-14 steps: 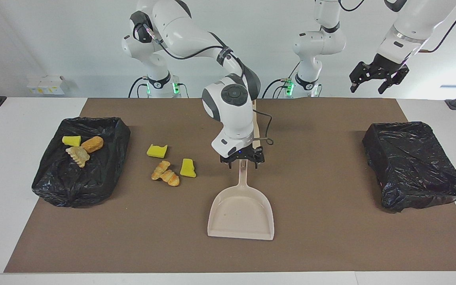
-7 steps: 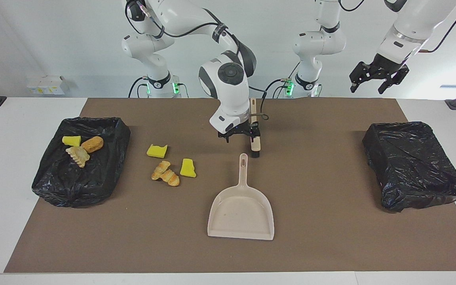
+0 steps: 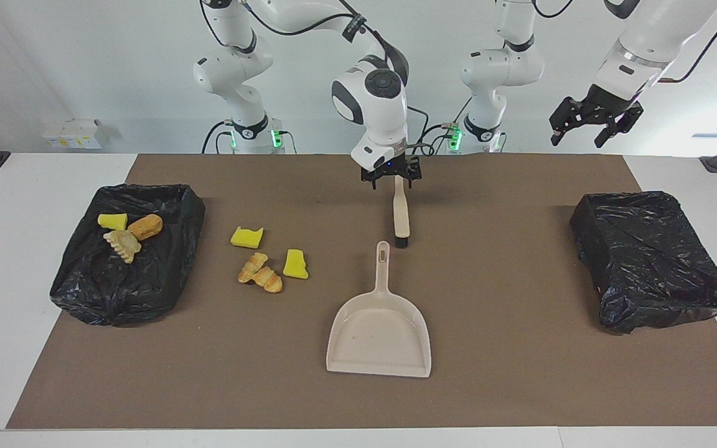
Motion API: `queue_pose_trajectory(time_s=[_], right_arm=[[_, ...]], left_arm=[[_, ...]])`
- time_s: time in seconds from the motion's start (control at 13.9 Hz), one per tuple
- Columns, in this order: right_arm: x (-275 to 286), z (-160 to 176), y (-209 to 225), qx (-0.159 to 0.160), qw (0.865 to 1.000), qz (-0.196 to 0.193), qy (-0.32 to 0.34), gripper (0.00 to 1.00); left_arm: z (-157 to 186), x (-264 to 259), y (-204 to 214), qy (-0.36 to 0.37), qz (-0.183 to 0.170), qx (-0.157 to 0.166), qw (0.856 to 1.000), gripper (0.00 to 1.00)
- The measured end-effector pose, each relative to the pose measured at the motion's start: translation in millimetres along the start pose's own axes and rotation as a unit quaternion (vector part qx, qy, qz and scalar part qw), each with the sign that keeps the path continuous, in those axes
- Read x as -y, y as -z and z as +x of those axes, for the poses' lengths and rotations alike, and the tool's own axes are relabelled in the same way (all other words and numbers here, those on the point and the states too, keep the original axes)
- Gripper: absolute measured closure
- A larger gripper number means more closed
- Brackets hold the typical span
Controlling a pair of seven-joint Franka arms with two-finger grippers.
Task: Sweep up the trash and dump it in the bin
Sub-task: 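Reach the right gripper to the beige brush handle and grasp it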
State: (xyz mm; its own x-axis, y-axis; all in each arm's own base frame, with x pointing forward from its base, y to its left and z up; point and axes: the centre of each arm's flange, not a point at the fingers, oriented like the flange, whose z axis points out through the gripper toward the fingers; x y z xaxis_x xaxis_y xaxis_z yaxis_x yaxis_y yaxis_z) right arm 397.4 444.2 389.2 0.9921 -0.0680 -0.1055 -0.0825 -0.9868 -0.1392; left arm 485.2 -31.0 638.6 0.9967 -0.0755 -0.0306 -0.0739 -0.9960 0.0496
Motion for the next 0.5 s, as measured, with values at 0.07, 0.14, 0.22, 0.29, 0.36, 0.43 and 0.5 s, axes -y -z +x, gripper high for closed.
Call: queue_pose_trajectory(time_s=[0.07,0.14,0.22,0.29,0.36,0.43,0.5], right_arm=[[6.4,-11.9,-6.9,0.001,1.0,-0.001,0.003,0.0],[10.9,-23.7,-15.8,0.002,1.0,-0.003,0.008,0.0],[12.4,-33.6,-25.4,0.004,1.0,-0.007,0.013,0.0],[11.2,-42.0,-35.5,0.009,1.0,-0.013,0.018,0.0],[9.1,-48.1,-44.0,0.012,1.0,-0.018,0.021,0.0],[6.9,-51.8,-50.1,0.015,0.999,-0.023,0.022,0.02],[5.4,-53.3,-53.0,0.016,0.999,-0.025,0.023,0.04]], left_arm=[[0.0,0.0,0.0,0.0,0.0,0.0,1.0,0.0],[0.0,0.0,0.0,0.0,0.0,0.0,1.0,0.0],[0.0,0.0,0.0,0.0,0.0,0.0,1.0,0.0],[0.0,0.0,0.0,0.0,0.0,0.0,1.0,0.0],[0.0,0.0,0.0,0.0,0.0,0.0,1.0,0.0],[0.0,0.0,0.0,0.0,0.0,0.0,1.0,0.0],[0.0,0.0,0.0,0.0,0.0,0.0,1.0,0.0]])
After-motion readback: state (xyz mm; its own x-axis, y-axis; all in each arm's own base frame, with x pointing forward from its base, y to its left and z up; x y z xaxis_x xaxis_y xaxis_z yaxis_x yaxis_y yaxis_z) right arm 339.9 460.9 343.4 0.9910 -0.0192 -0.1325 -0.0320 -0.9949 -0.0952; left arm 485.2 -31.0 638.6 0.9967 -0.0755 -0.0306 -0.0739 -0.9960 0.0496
